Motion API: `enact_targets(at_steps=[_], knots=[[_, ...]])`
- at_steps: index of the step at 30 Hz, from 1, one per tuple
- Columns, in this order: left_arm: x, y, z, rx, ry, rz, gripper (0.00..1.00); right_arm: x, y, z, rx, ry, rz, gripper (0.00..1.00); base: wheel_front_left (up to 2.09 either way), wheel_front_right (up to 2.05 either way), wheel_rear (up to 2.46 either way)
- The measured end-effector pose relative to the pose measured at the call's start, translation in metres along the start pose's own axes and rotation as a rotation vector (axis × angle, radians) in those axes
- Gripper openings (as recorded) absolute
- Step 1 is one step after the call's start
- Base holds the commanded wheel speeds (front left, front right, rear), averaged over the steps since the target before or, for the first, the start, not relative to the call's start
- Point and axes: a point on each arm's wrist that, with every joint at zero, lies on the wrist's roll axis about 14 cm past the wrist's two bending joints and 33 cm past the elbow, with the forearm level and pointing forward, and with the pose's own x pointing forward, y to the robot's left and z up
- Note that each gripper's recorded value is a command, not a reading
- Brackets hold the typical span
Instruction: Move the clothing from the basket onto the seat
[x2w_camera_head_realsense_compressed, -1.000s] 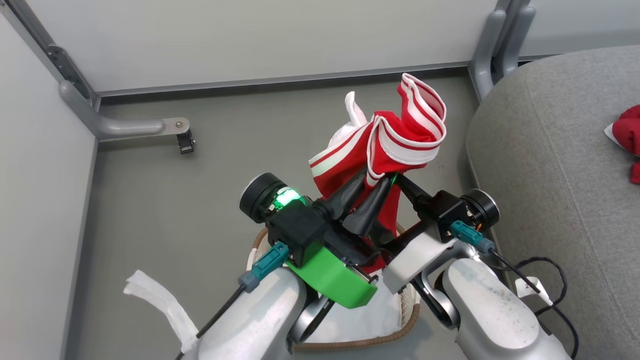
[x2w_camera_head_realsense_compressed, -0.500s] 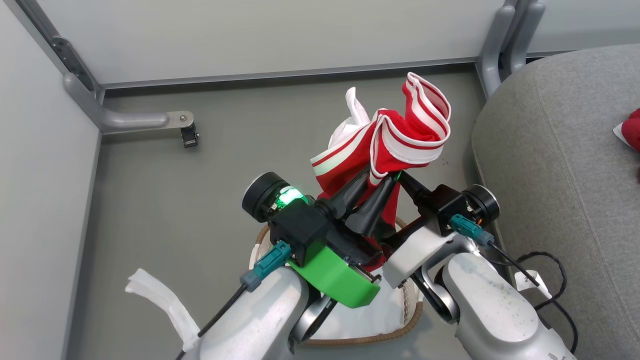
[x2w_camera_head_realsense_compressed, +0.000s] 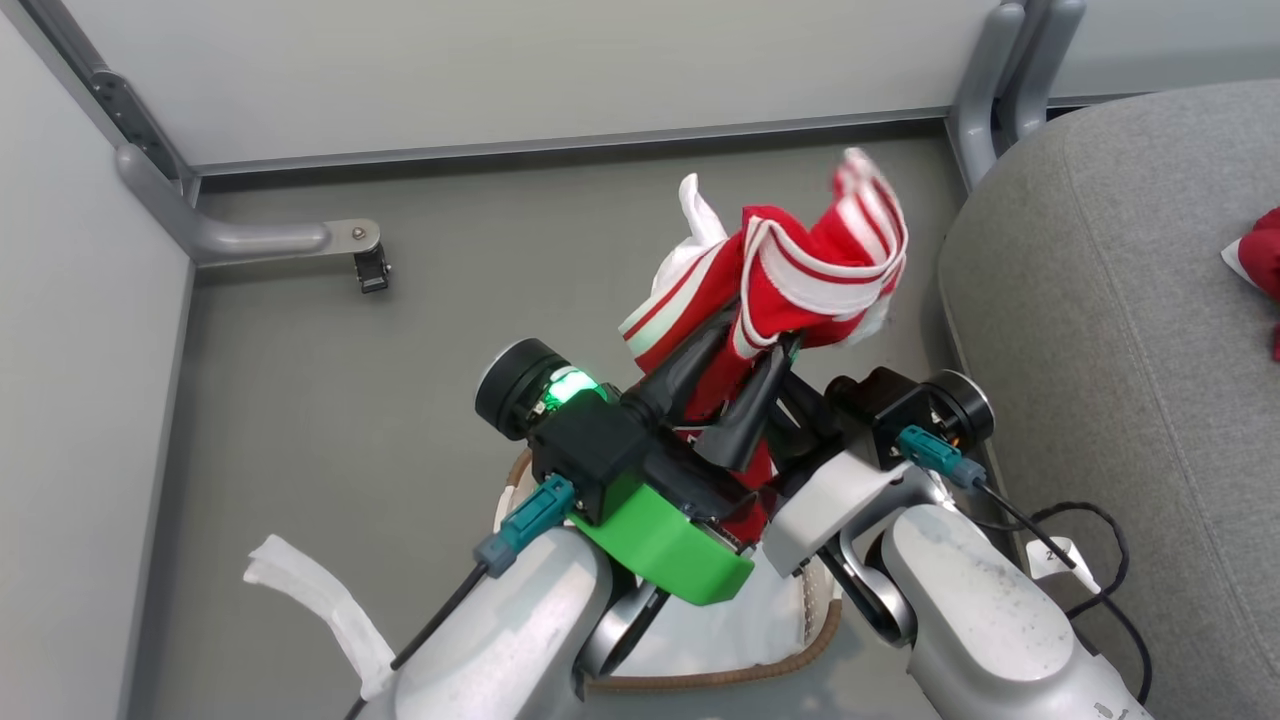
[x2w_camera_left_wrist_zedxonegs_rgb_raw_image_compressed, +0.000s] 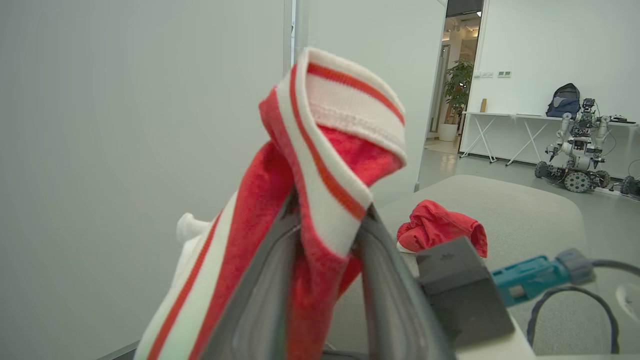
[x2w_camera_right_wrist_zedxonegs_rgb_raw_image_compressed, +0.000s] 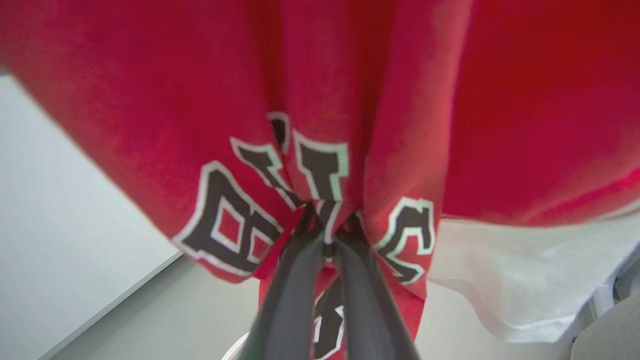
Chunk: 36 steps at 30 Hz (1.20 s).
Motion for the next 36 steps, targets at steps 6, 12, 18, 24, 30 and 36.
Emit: enact_targets(at_steps=[6, 12, 18, 24, 30, 36], knots=[[0.001, 0.002, 0.000, 0.000, -0.002, 0.006, 1.00, -0.002, -0.001, 0.000, 0.001, 0.001, -0.004, 0.00, 0.00, 0.00, 0.00], [0.003, 0.003, -0.001, -0.002, -0.003, 0.012, 1.00, -0.004, -0.005, -0.002, 0.001, 0.007, -0.016, 0.00, 0.00, 0.00, 0.00], [0.005, 0.003, -0.004, -0.001, 0.002, 0.007, 1.00, -0.007, -0.011, -0.002, 0.006, 0.008, -0.035, 0.00, 0.00, 0.00, 0.00], [0.012, -0.002, -0.014, -0.017, 0.016, -0.014, 1.00, -0.015, -0.024, -0.003, 0.018, 0.009, -0.080, 0.00, 0.00, 0.00, 0.00], [0.021, -0.011, -0.030, -0.045, 0.040, -0.057, 1.00, -0.029, -0.046, -0.002, 0.028, 0.011, -0.152, 0.00, 0.00, 0.00, 0.00], [0.034, -0.026, -0.047, -0.075, 0.063, -0.121, 1.00, -0.051, -0.074, -0.001, 0.026, 0.013, -0.251, 0.00, 0.00, 0.00, 0.00]])
